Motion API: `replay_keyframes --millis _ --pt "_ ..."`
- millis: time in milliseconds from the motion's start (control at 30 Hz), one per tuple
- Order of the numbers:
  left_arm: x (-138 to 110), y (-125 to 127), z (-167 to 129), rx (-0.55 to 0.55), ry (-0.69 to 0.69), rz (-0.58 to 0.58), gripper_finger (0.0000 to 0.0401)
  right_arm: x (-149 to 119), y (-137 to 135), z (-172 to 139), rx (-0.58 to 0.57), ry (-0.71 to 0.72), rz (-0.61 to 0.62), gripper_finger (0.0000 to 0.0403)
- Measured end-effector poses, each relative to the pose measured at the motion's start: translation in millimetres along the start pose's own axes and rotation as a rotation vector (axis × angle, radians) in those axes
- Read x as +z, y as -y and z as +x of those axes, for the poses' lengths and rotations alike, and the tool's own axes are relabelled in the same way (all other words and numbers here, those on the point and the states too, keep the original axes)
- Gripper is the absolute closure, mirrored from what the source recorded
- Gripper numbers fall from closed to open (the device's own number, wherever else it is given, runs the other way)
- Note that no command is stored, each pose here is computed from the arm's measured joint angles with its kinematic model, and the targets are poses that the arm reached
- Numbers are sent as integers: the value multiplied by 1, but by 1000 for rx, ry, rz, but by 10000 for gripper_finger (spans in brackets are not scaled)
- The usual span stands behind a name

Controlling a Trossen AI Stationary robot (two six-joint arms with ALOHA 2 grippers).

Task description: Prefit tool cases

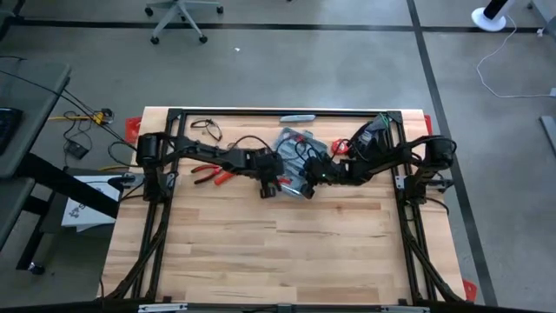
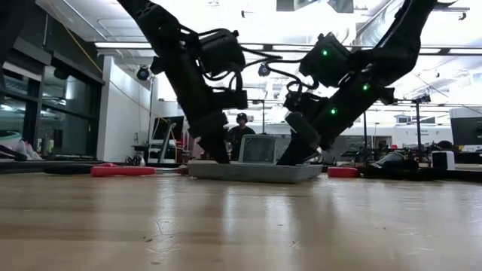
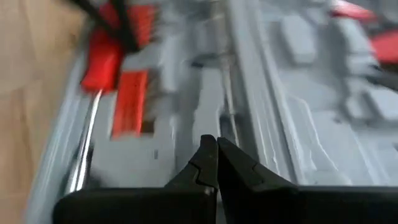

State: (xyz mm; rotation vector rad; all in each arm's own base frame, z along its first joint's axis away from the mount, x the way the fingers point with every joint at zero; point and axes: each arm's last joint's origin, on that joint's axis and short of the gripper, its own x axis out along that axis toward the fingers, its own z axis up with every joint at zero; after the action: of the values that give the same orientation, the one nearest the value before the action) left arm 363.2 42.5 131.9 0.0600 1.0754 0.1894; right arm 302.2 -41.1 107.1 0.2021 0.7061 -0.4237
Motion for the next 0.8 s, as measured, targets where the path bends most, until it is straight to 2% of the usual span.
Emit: replay_keyframes --millis 233,800 --pt "9 25 4 -107 106 37 401 4 -6 -8 22 19 -16 403" --pt "19 26 1 -59 152 126 401 5 13 -6 -41 -24 -15 403"
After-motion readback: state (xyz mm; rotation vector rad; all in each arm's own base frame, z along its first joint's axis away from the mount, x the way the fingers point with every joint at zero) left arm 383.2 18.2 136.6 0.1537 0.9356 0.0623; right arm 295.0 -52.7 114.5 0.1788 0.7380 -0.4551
